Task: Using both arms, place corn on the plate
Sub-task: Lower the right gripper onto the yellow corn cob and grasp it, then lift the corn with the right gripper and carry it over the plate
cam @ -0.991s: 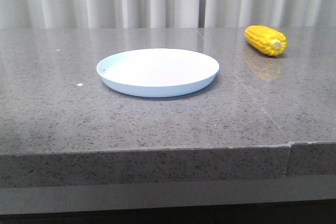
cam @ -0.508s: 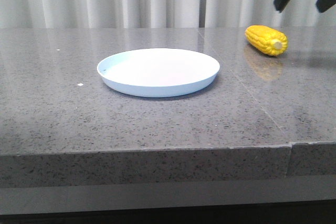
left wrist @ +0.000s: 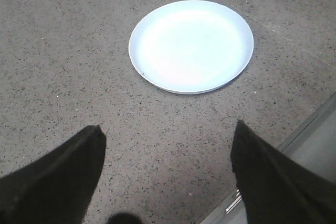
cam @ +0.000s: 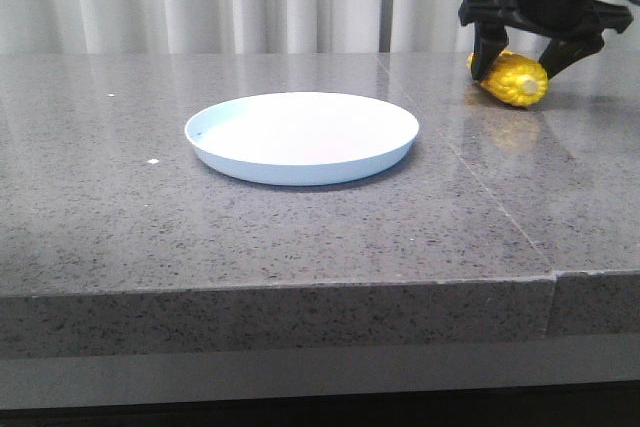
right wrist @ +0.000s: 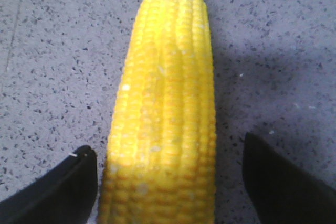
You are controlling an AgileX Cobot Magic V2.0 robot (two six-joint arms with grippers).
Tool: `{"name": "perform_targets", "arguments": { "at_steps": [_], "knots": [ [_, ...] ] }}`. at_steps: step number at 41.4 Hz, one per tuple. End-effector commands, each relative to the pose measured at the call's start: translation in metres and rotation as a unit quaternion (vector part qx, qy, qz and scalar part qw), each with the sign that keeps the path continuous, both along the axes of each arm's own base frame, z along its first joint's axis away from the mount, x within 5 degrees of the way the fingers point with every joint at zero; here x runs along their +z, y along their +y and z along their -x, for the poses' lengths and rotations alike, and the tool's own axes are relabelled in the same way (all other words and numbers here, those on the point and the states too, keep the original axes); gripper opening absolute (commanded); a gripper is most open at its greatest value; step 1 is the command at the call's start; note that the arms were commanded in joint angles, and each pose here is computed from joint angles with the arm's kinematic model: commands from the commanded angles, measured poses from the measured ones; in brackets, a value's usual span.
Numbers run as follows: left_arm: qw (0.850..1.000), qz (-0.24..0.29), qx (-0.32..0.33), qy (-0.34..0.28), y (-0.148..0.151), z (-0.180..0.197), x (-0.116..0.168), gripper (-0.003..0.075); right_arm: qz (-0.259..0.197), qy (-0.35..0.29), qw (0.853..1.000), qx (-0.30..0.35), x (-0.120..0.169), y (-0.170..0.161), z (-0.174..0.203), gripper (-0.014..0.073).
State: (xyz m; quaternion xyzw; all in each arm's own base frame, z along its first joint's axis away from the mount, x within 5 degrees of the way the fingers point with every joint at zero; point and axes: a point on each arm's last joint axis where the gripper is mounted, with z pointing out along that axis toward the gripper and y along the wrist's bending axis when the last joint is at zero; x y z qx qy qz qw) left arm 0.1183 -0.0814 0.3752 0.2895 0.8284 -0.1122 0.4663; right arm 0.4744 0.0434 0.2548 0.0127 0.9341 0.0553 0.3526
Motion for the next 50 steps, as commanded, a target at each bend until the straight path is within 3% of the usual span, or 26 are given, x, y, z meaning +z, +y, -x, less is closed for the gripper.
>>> {"name": "perform_targets", "arguments": {
  "at_steps": [1, 6, 9, 20, 25, 31, 39, 50],
  "knots": [
    [0.999, 0.031, -0.003, -0.038, -0.001, 0.0, 0.014, 0.0493, 0.0, -0.066, 0.998, 0.003, 0.042, 0.0, 0.003, 0.0528],
    [0.999, 0.031, -0.003, -0.038, -0.001, 0.0, 0.014, 0.0493, 0.0, -0.052, 0.999, 0.004, 0.04, 0.0, 0.005, 0.0304],
    [0.999, 0.031, -0.003, -0.038, -0.001, 0.0, 0.014, 0.0493, 0.0, -0.044, 0.999, 0.005, 0.044, 0.0, 0.008, 0.0251],
    [0.999, 0.031, -0.003, -0.038, -0.001, 0.0, 0.014, 0.0493, -0.001, -0.068, 0.997, 0.021, 0.098, 0.007, 0.04, 0.0252],
    [0.999, 0.031, -0.003, -0.038, -0.001, 0.0, 0.014, 0.0493, -0.005, -0.087, 0.995, 0.047, 0.128, 0.025, 0.067, 0.0252],
    [0.999, 0.031, -0.003, -0.038, -0.001, 0.0, 0.014, 0.0493, -0.014, -0.106, 0.99, 0.093, 0.144, 0.057, 0.101, 0.0252],
    [0.999, 0.031, -0.003, -0.038, -0.001, 0.0, 0.014, 0.0493, -0.045, -0.109, 0.98, 0.158, 0.134, 0.102, 0.139, 0.0252],
    [0.999, 0.031, -0.003, -0.038, -0.001, 0.0, 0.014, 0.0493, -0.13, -0.115, 0.967, 0.185, 0.088, 0.151, 0.161, 0.0252]
  ]
}}
